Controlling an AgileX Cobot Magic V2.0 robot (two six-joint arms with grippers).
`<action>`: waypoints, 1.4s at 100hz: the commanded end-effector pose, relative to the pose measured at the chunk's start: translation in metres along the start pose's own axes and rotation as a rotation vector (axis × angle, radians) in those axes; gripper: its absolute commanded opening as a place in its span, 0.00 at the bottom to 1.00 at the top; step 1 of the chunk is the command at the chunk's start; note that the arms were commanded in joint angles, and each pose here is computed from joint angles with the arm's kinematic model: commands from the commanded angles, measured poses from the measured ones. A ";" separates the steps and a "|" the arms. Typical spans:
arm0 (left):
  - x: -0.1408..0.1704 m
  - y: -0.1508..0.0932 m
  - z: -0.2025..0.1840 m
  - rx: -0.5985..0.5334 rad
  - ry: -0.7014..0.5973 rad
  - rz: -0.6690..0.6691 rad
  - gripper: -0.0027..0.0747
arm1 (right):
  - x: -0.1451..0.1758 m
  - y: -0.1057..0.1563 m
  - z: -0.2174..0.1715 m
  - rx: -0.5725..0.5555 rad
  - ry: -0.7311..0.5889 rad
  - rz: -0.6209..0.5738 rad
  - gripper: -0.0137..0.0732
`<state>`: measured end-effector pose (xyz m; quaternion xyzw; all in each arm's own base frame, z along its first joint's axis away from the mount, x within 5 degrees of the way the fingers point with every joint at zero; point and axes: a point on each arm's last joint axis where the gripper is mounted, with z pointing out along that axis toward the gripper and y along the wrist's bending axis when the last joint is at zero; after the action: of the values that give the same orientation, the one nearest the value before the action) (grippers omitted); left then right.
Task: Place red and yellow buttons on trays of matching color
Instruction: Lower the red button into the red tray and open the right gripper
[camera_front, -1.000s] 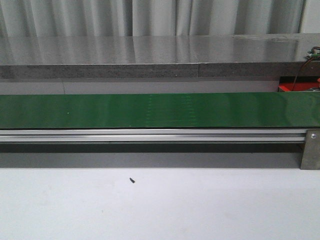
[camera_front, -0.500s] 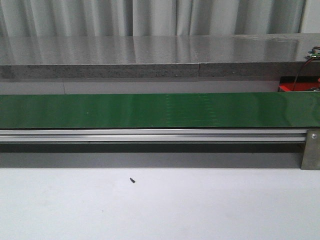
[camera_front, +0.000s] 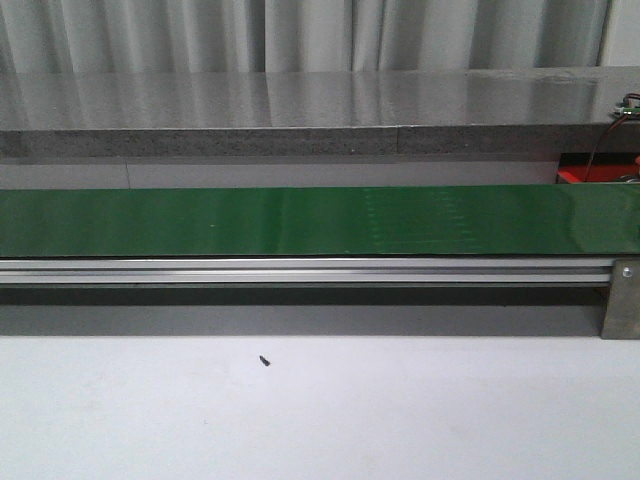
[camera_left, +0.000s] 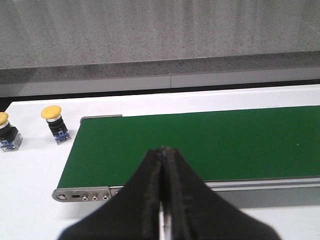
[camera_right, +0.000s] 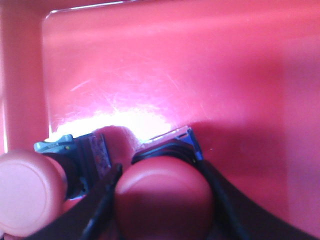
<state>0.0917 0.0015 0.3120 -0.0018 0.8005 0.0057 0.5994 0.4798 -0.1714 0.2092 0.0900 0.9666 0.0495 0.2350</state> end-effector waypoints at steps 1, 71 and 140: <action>-0.015 0.001 -0.003 -0.010 -0.096 -0.008 0.01 | -0.020 0.008 -0.044 0.007 -0.139 -0.014 0.60; -0.015 0.001 -0.003 -0.010 -0.096 -0.008 0.01 | -0.031 0.065 -0.186 0.025 -0.420 -0.156 0.76; -0.015 0.001 -0.003 -0.010 -0.096 -0.008 0.01 | 0.101 0.184 -0.286 -0.120 -0.580 -0.408 0.76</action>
<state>0.0917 0.0015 0.3120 -0.0018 0.8005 0.0057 0.5994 0.3211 0.0139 0.4218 -0.1118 0.8892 0.0458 0.4412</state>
